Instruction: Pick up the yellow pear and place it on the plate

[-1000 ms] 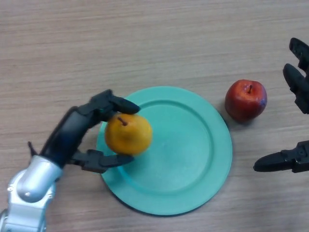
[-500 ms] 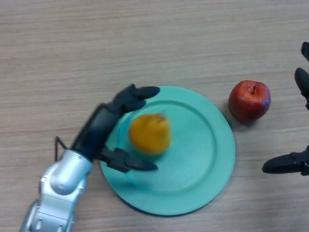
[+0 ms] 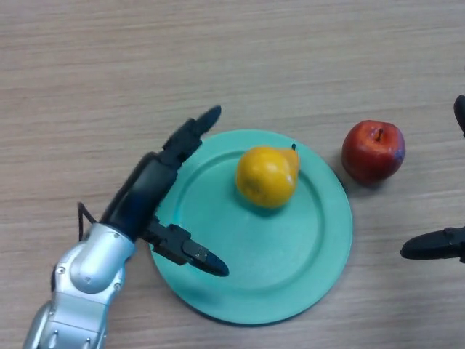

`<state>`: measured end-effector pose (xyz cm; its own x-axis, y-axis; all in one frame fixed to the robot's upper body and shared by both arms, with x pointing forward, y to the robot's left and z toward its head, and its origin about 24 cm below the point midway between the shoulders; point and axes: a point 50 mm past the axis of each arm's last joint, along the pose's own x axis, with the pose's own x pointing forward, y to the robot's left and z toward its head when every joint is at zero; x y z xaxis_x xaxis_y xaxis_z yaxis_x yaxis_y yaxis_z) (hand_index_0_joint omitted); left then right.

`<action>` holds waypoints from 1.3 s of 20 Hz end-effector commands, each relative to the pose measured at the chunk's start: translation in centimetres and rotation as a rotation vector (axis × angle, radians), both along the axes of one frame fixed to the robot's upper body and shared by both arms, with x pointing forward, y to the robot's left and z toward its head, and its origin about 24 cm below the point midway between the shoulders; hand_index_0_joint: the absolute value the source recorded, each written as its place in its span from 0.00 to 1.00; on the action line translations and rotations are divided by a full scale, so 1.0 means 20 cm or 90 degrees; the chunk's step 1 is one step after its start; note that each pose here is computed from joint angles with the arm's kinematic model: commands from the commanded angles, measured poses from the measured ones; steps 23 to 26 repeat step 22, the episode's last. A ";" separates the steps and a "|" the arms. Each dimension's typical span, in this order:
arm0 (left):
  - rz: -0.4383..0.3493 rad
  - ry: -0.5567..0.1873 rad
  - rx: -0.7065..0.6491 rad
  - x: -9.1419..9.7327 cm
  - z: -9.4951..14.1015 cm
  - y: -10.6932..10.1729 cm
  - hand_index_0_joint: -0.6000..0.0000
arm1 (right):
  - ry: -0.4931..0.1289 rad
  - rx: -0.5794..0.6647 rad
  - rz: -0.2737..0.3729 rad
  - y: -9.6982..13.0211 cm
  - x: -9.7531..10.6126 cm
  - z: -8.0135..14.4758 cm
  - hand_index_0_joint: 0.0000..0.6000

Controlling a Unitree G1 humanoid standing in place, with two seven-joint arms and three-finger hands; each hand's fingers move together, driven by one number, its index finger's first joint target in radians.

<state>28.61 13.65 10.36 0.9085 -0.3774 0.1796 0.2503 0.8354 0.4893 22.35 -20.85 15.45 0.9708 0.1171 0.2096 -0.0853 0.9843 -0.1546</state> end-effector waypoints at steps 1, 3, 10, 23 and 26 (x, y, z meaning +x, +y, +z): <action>0.059 -0.176 -0.052 -0.04 0.26 0.14 1.00 | -0.143 -0.021 -0.006 -0.02 -0.04 0.17 0.00; 0.093 -0.200 -0.086 -0.07 0.32 0.22 1.00 | -0.148 -0.024 -0.003 -0.02 -0.04 0.17 0.00; 0.100 -0.095 -0.383 -0.17 0.42 0.47 1.00 | -0.149 -0.023 0.005 0.00 -0.02 0.17 0.00; 0.128 -0.097 -0.326 -0.15 0.38 0.47 1.00 | -0.160 -0.037 0.006 -0.03 0.02 0.18 0.00; 0.128 -0.097 -0.326 -0.15 0.38 0.47 1.00 | -0.160 -0.037 0.006 -0.03 0.02 0.18 0.00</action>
